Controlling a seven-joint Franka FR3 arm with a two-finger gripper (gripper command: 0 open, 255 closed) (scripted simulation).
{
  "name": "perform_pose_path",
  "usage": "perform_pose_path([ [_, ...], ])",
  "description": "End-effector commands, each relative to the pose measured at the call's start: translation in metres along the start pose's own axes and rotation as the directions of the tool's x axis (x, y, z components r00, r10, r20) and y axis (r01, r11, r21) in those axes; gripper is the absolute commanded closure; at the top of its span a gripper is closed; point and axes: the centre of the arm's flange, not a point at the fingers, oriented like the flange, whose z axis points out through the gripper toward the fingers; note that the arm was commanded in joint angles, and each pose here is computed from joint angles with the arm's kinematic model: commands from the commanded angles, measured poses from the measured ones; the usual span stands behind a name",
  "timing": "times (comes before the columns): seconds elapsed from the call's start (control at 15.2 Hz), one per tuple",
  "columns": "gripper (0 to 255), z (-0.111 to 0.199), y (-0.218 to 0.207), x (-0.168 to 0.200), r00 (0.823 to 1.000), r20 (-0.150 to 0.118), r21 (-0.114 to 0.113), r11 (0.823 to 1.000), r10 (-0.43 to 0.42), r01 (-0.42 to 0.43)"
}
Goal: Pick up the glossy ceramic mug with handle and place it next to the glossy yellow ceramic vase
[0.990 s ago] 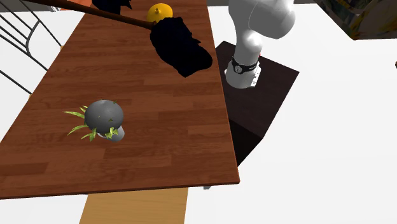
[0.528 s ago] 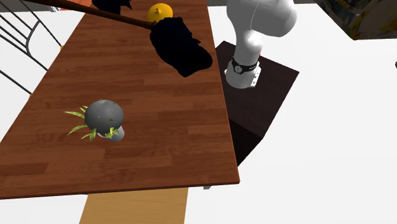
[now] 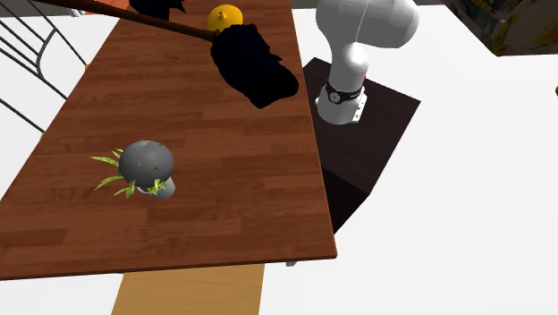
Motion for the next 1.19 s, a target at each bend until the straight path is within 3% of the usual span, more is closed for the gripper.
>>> perform_pose_path([
  [0.0,255,0.01,0.003,-0.002,1.0,0.001,0.0,1.0,0.0,0.0],
  [1.12,255,0.1,-0.001,-0.007,1.0,0.001,0.0,1.0,0.0,0.0],
])
